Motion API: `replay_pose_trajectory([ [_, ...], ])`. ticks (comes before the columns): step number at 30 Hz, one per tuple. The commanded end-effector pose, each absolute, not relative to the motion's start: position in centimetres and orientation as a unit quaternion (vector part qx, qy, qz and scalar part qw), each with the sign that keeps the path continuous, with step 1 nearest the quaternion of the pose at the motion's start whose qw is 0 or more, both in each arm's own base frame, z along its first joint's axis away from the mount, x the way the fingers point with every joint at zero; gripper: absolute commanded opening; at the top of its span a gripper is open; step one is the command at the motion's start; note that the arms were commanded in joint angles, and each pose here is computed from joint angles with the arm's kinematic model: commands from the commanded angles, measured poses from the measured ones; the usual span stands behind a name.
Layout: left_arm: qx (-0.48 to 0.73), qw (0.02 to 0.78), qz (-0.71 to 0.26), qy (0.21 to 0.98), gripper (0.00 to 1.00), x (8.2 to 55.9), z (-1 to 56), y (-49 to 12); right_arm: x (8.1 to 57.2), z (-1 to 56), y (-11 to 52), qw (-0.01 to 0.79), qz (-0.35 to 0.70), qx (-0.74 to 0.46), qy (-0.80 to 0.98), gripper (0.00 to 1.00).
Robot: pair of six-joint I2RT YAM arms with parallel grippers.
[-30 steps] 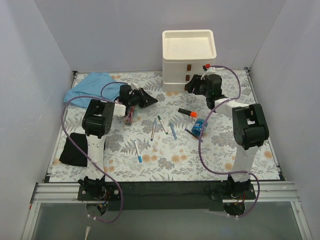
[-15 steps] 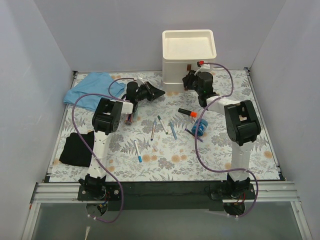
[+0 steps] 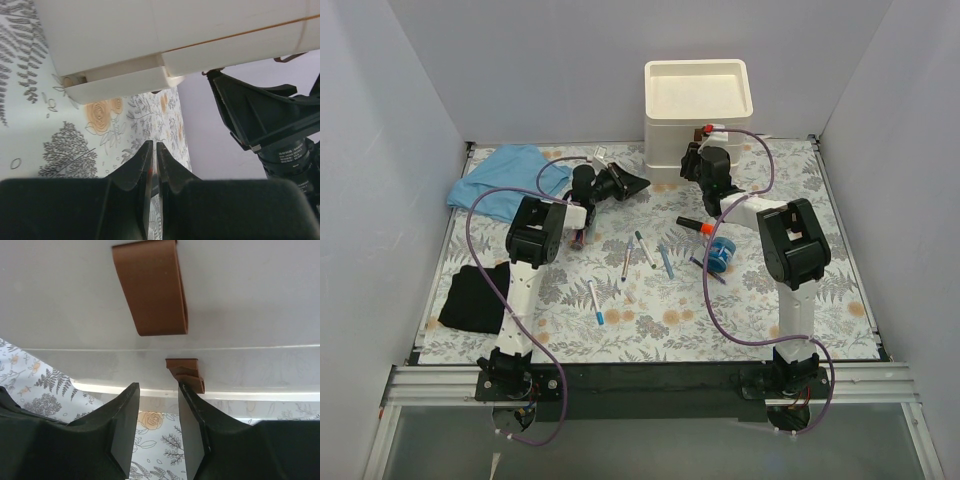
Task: Sort the stationery into containers
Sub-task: Open the drawer in the storage box.
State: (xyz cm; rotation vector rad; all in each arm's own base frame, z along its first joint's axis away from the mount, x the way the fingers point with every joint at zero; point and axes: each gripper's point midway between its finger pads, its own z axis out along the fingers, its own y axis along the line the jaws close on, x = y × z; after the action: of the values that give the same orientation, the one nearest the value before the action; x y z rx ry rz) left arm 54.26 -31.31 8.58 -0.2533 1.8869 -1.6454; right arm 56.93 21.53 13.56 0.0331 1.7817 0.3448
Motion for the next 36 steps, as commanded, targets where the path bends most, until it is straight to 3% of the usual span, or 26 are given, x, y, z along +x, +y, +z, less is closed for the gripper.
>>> replay_pose_trajectory([
  [1,-0.095,0.314,-0.63,0.704,0.08,55.1,8.7,-31.2,57.3,15.4,20.0,0.636,0.117,0.031,0.762,0.46],
  [6,-0.096,0.314,-0.631,0.703,0.08,55.3,8.5,-31.2,57.3,15.3,19.5,0.636,0.099,0.029,0.765,0.5],
  [8,-0.096,0.314,-0.632,0.703,0.08,55.3,8.5,-31.1,57.6,15.2,19.5,0.636,0.098,0.029,0.765,0.57],
  [13,-0.099,0.313,-0.63,0.703,0.08,55.3,8.3,-30.8,58.4,15.3,19.4,0.64,0.091,0.03,0.762,0.63],
  [20,-0.1,0.31,-0.632,0.703,0.09,55.3,8.1,-30.9,59.0,15.2,19.1,0.645,0.08,0.031,0.76,0.63],
  [22,-0.101,0.31,-0.632,0.703,0.09,55.4,8.1,-30.9,59.0,15.2,19.2,0.646,0.081,0.027,0.759,0.53],
  [24,-0.102,0.31,-0.631,0.704,0.09,55.4,7.9,-30.9,58.9,14.9,19.1,0.645,0.077,0.026,0.76,0.5],
  [27,-0.101,0.31,-0.633,0.702,0.09,55.4,8.0,-31.0,58.5,14.7,19.2,0.64,0.083,0.02,0.763,0.3],
  [28,-0.102,0.31,-0.633,0.702,0.09,55.4,7.9,-31.0,58.2,14.5,19.3,0.638,0.085,0.018,0.765,0.19],
  [31,-0.105,0.309,-0.634,0.701,0.09,55.5,7.7,-31.0,57.0,14.5,19.5,0.633,0.092,0.009,0.769,0.01],
  [36,-0.105,0.31,-0.638,0.696,0.09,56.1,7.3,-31.4,54.1,15.6,20.0,0.628,0.102,-0.01,0.771,0.01],
])
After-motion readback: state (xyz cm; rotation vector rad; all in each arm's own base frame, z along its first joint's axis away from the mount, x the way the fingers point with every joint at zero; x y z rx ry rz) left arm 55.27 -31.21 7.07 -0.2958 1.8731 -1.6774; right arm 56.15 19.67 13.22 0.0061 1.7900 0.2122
